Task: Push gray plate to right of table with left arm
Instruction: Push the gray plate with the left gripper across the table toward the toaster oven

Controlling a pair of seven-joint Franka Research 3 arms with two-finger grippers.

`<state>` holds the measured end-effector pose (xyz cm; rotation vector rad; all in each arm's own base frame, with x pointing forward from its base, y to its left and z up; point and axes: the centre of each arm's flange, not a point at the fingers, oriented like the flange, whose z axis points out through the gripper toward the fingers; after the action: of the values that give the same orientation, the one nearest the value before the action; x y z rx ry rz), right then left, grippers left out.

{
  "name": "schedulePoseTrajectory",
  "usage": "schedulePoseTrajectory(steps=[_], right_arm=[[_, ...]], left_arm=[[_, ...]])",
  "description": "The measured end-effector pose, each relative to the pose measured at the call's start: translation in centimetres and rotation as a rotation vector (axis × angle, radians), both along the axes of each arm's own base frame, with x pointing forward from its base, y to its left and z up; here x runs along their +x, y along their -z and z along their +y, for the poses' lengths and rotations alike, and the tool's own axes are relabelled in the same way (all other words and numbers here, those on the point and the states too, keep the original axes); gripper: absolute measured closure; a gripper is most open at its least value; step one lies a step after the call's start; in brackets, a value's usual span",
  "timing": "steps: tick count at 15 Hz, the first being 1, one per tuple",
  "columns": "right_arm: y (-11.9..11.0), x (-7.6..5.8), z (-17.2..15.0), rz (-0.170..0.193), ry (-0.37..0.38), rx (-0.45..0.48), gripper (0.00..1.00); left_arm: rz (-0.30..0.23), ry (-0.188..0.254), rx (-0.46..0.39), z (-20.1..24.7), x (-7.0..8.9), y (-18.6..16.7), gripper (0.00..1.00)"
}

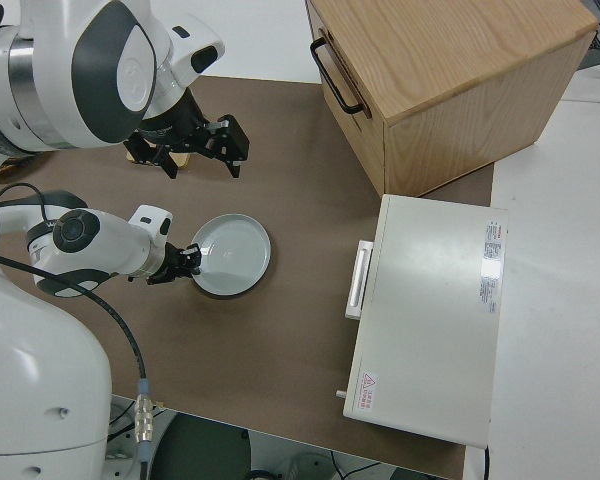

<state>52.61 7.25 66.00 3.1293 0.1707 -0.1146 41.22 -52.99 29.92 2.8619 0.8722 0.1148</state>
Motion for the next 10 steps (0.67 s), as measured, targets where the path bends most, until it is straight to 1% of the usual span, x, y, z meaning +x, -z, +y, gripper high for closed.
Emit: schedulePoseTrajectory(steps=[1, 2, 3, 4, 5, 6, 8, 10], right_arm=[[0.0, 0.0, 0.0, 0.000, 0.000, 0.000, 0.01], [0.0, 0.0, 0.0, 0.000, 0.000, 0.000, 0.01], [0.0, 0.0, 0.0, 0.000, 0.000, 0.000, 0.01], [0.0, 0.0, 0.0, 0.000, 0.000, 0.000, 0.01], [0.0, 0.0, 0.0, 0.000, 0.000, 0.000, 0.01], [0.0, 0.0, 0.0, 0.000, 0.000, 0.000, 0.01], [0.0, 0.0, 0.0, 0.000, 0.000, 0.000, 0.01], [0.0, 0.0, 0.0, 0.000, 0.000, 0.000, 0.01]], left_arm=[[-0.001, -0.006, 0.001, 0.2, 0.3, 0.1, 0.70], [-0.003, -0.012, 0.002, 0.4, 0.7, 0.0, 0.62], [-0.005, -0.023, 0.006, 0.7, 1.3, -0.2, 0.49], [-0.005, -0.032, 0.011, 1.0, 1.9, -0.4, 0.41], [-0.004, -0.044, 0.019, 1.4, 2.6, -0.8, 0.31], [-0.001, -0.055, 0.031, 1.6, 3.2, -1.3, 0.18], [0.009, -0.068, 0.060, 1.9, 3.9, -2.3, 0.01], [0.027, -0.086, 0.108, 2.5, 4.8, -3.7, 0.00]])
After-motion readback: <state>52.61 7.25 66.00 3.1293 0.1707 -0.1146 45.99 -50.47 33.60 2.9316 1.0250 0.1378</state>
